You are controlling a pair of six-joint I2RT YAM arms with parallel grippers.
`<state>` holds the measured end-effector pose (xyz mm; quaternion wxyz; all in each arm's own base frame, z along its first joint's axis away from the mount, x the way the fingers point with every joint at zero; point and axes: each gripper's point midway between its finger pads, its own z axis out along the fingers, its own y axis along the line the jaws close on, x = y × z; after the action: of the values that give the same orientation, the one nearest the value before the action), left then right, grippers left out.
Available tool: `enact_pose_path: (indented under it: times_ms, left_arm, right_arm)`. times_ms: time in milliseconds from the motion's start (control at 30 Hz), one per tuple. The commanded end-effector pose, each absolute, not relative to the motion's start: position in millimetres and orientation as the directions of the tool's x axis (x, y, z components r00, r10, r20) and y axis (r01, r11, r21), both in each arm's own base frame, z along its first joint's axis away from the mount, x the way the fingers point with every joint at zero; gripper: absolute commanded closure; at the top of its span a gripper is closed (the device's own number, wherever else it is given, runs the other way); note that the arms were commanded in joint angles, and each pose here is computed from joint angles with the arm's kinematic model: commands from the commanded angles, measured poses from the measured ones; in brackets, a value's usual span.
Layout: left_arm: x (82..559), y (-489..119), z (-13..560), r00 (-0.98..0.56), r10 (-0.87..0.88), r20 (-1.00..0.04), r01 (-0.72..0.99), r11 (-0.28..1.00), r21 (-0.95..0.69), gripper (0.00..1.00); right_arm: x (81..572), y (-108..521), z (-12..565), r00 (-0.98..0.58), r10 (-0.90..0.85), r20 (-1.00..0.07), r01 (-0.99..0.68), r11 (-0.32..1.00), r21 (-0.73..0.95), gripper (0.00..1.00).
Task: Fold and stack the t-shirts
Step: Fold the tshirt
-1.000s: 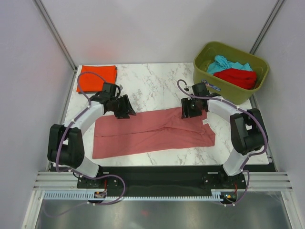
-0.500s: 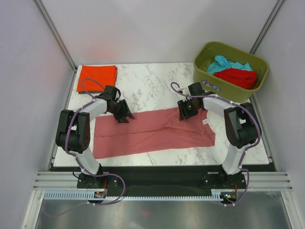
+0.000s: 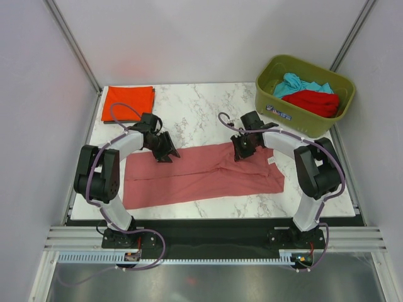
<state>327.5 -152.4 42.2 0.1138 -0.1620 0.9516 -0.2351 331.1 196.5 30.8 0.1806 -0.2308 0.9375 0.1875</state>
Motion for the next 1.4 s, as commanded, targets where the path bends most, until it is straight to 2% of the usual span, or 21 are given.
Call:
enact_pose_path:
  times_ms: [0,400,533,700,900,1000,1033,1100,1133,1233,1367]
  left_arm:
    - [335,-155,62,-0.903,-0.385,-0.190,-0.243,0.823,-0.513,0.48]
    - [325,-174,59,-0.922,-0.335,-0.194,-0.200,0.843,-0.500,0.48]
    - [320,-187,65,-0.925,-0.315,-0.211,-0.174,0.848,-0.501,0.48]
    - [317,-198,69,-0.926,-0.292,-0.237,-0.145,0.858,-0.492,0.48]
    - [330,-172,47,-0.904,-0.331,-0.270,-0.213,0.898,-0.386,0.47]
    - [332,-168,38,-0.908,-0.350,-0.230,-0.244,0.888,-0.390,0.47]
    - [331,-170,38,-0.911,-0.346,-0.222,-0.239,0.886,-0.398,0.47]
    - [330,-175,42,-0.915,-0.343,-0.213,-0.231,0.878,-0.420,0.47]
    - [328,-182,46,-0.921,-0.333,-0.204,-0.216,0.869,-0.444,0.47]
    - [324,-205,68,-0.929,-0.273,-0.248,-0.126,0.866,-0.483,0.48]
    - [306,-259,100,-0.935,-0.172,-0.310,0.025,0.840,-0.543,0.48]
  right_arm:
    - [325,209,55,-0.813,-0.346,-0.467,-0.504,0.821,0.269,1.00]
    - [280,212,46,-0.866,-0.320,-0.386,-0.416,0.887,0.199,1.00]
    - [264,214,39,-0.891,-0.257,-0.375,-0.341,0.923,0.177,1.00]
    - [262,210,39,-0.891,-0.157,-0.425,-0.213,0.973,0.089,1.00]
    - [262,209,51,-0.866,-0.024,-0.499,-0.068,0.995,0.072,1.00]
    - [254,206,59,-0.850,0.096,-0.518,0.044,0.993,0.112,0.82]
    - [255,202,65,-0.832,0.133,-0.539,0.080,0.990,0.120,0.72]
    - [249,193,67,-0.825,0.165,-0.541,0.124,0.986,0.112,0.68]
    - [254,187,77,-0.793,0.202,-0.575,0.166,0.979,0.115,0.63]
    - [260,171,98,-0.748,0.229,-0.623,0.228,0.970,0.083,0.59]
    - [264,145,102,-0.737,0.271,-0.620,0.302,0.952,0.057,0.58]
